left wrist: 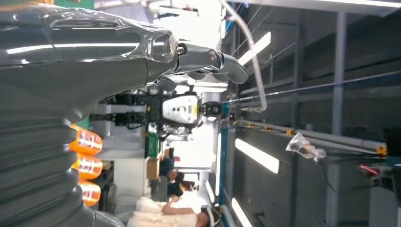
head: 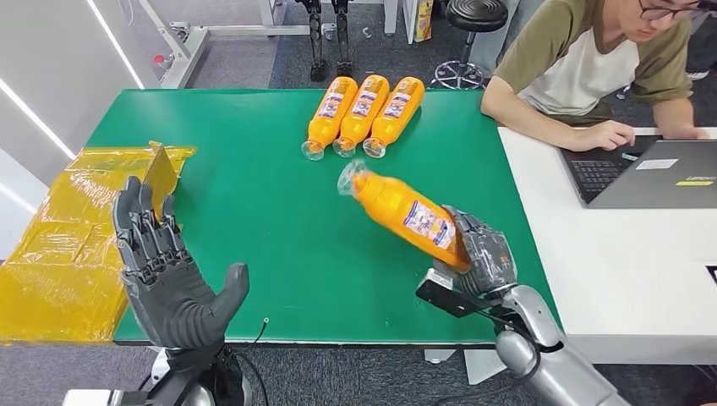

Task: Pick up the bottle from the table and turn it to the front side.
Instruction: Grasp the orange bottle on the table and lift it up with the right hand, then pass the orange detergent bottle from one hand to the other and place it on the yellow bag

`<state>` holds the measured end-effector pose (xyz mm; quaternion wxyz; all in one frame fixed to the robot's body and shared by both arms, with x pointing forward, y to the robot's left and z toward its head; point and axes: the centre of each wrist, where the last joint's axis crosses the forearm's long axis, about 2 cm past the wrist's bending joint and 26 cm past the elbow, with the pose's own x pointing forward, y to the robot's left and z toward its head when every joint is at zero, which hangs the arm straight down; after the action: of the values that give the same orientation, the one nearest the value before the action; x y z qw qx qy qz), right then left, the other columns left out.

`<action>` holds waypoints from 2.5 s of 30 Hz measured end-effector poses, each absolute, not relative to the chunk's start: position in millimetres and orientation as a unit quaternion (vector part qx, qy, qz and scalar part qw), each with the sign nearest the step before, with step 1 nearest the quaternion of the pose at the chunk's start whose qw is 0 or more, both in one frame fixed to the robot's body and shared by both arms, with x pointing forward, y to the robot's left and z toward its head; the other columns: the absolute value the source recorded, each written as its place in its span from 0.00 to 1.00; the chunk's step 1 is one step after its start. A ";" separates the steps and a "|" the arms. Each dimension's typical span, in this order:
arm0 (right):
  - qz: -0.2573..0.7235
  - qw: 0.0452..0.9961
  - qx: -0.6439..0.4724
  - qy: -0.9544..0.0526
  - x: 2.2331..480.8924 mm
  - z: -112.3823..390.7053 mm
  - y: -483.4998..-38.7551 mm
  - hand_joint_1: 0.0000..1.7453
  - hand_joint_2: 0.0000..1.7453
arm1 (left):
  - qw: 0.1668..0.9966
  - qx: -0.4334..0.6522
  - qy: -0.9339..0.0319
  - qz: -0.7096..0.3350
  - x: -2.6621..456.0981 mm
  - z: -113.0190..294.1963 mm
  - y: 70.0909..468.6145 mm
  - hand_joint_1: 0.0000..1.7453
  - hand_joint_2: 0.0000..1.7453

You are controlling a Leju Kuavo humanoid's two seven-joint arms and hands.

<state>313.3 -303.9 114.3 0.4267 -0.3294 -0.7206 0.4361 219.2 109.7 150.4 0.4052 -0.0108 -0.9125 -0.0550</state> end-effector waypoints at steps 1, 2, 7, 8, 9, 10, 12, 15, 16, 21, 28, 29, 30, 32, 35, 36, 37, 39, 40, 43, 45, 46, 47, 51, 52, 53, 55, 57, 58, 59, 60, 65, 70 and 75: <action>0.392 0.425 -0.323 -0.749 307.3 113.4 -296.4 1.00 1.00 | 0.415 -0.018 -0.908 -0.054 219.1 150.5 108.7 0.00 1.00; 0.355 0.424 -0.314 -0.771 301.2 112.2 -289.0 1.00 1.00 | 0.424 -0.028 -0.903 -0.053 219.1 150.3 107.8 0.00 1.00; 0.250 0.427 -0.260 -0.829 265.6 104.9 -253.6 1.00 1.00 | 0.462 -0.091 -0.880 -0.065 218.2 146.5 104.3 0.00 1.00; 0.240 0.429 -0.249 -0.834 258.9 104.0 -247.0 1.00 1.00 | 0.468 -0.103 -0.875 -0.070 218.0 145.7 103.6 0.00 1.00; 0.232 0.430 -0.239 -0.839 253.0 103.8 -240.8 1.00 1.00 | 0.475 -0.114 -0.869 -0.077 218.0 144.6 103.0 0.00 1.00; 0.226 0.430 -0.231 -0.843 248.0 104.1 -235.2 1.00 1.00 | 0.482 -0.123 -0.863 -0.084 217.9 143.1 102.3 0.00 1.00; 0.223 0.425 -0.219 -0.849 239.5 105.2 -225.2 1.00 1.00 | 0.495 -0.136 -0.853 -0.100 218.4 139.6 101.0 0.00 1.00; 0.240 0.416 -0.206 -0.853 228.6 105.1 -213.4 1.00 1.00 | 0.504 -0.141 -0.844 -0.117 221.1 134.4 99.5 0.00 1.00; 0.248 0.414 -0.200 -0.853 225.7 104.8 -210.0 1.00 1.00 | 0.506 -0.142 -0.842 -0.122 222.3 133.0 99.1 0.00 1.00; 0.301 0.407 -0.161 -0.847 218.0 103.3 -196.1 1.00 1.00 | 0.507 -0.153 -0.836 -0.142 228.7 129.6 97.4 0.00 1.00; 0.370 0.398 -0.121 -0.830 219.0 104.3 -183.1 1.00 1.00 | 0.504 -0.161 -0.834 -0.159 237.6 129.3 96.3 0.00 1.00; 0.384 0.399 -0.117 -0.825 219.8 104.3 -181.6 1.00 1.00 | 0.503 -0.163 -0.833 -0.161 239.1 129.5 96.1 0.00 1.00; 0.397 0.400 -0.113 -0.818 220.5 104.1 -180.1 1.00 1.00 | 0.503 -0.164 -0.833 -0.162 240.1 129.6 96.0 0.00 1.00; 0.421 0.403 -0.109 -0.805 222.6 104.1 -178.0 1.00 1.00 | 0.502 -0.167 -0.833 -0.162 241.1 129.3 95.9 0.00 1.00; 0.448 0.402 -0.110 -0.791 228.2 105.6 -177.1 1.00 1.00 | 0.501 -0.172 -0.832 -0.163 241.2 128.7 95.9 0.00 1.00; 0.457 0.400 -0.110 -0.787 230.2 106.2 -177.0 1.00 1.00 | 0.501 -0.174 -0.831 -0.164 241.1 128.6 95.9 0.00 1.00; 0.465 0.398 -0.112 -0.783 232.2 106.7 -177.1 1.00 1.00 | 0.501 -0.177 -0.831 -0.166 241.1 128.5 95.9 0.00 1.00; 0.479 0.393 -0.115 -0.776 235.6 107.7 -177.2 1.00 1.00 | 0.502 -0.182 -0.829 -0.169 241.0 128.3 95.9 0.23 1.00; 0.485 0.391 -0.118 -0.773 236.8 107.9 -177.3 1.00 1.00 | 0.502 -0.183 -0.828 -0.171 241.0 128.3 95.9 0.47 1.00; 0.498 0.384 -0.129 -0.766 238.9 107.7 -177.6 1.00 1.00 | 0.503 -0.177 -0.826 -0.184 240.6 128.9 96.2 1.00 1.00; 0.501 0.380 -0.137 -0.765 239.7 107.6 -177.9 1.00 1.00 | 0.500 -0.174 -0.826 -0.192 240.3 130.2 95.9 1.00 1.00; 0.501 0.379 -0.140 -0.765 240.1 107.8 -177.9 1.00 1.00 | 0.499 -0.175 -0.826 -0.196 240.2 131.0 95.4 1.00 1.00; 0.500 0.377 -0.143 -0.766 240.7 108.1 -177.9 1.00 1.00 | 0.498 -0.175 -0.826 -0.199 240.2 131.7 94.8 1.00 1.00; 0.489 0.372 -0.154 -0.774 242.6 110.2 -177.2 1.00 1.00 | 0.499 -0.175 -0.822 -0.211 240.1 132.8 93.4 1.00 1.00; 0.486 0.371 -0.156 -0.776 242.8 110.6 -176.9 1.00 1.00 | 0.499 -0.175 -0.822 -0.212 240.2 133.2 92.8 1.00 1.00; 0.482 0.370 -0.158 -0.778 242.9 110.9 -176.6 1.00 1.00 | 0.499 -0.174 -0.822 -0.214 240.4 133.8 92.1 1.00 1.00; 0.475 0.367 -0.161 -0.783 242.8 111.3 -176.2 1.00 1.00 | 0.498 -0.174 -0.821 -0.217 241.3 135.6 90.6 1.00 1.00; 0.467 0.366 -0.161 -0.789 242.1 111.3 -175.7 1.00 1.00 | 0.496 -0.174 -0.822 -0.220 242.4 137.5 89.2 0.95 1.00; 0.463 0.365 -0.160 -0.792 241.6 111.1 -175.3 1.00 1.00 | 0.494 -0.175 -0.822 -0.222 243.2 138.7 88.6 0.90 1.00; 0.458 0.365 -0.159 -0.795 241.0 110.9 -174.9 1.00 1.00 | 0.492 -0.175 -0.823 -0.224 244.1 139.9 87.9 0.67 1.00; 0.452 0.364 -0.158 -0.799 240.4 110.7 -174.4 1.00 1.00 | 0.490 -0.176 -0.823 -0.227 245.1 141.3 87.2 0.42 1.00; 0.430 0.356 -0.158 -0.815 239.7 112.5 -170.6 1.00 1.00 | 0.488 -0.175 -0.817 -0.251 247.9 144.0 85.1 0.00 1.00; 0.418 0.348 -0.156 -0.825 243.5 118.6 -164.0 1.00 1.00 | 0.495 -0.177 -0.807 -0.269 248.0 140.0 82.4 0.00 1.00; 0.411 0.346 -0.154 -0.829 248.8 123.9 -158.4 1.00 1.00 | 0.497 -0.177 -0.805 -0.271 254.1 141.9 78.8 0.00 1.00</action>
<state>248.8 -158.4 123.9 0.3459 -0.1542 -0.8292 0.4110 254.1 78.8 141.9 0.4966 -0.1770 -0.8053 -0.2714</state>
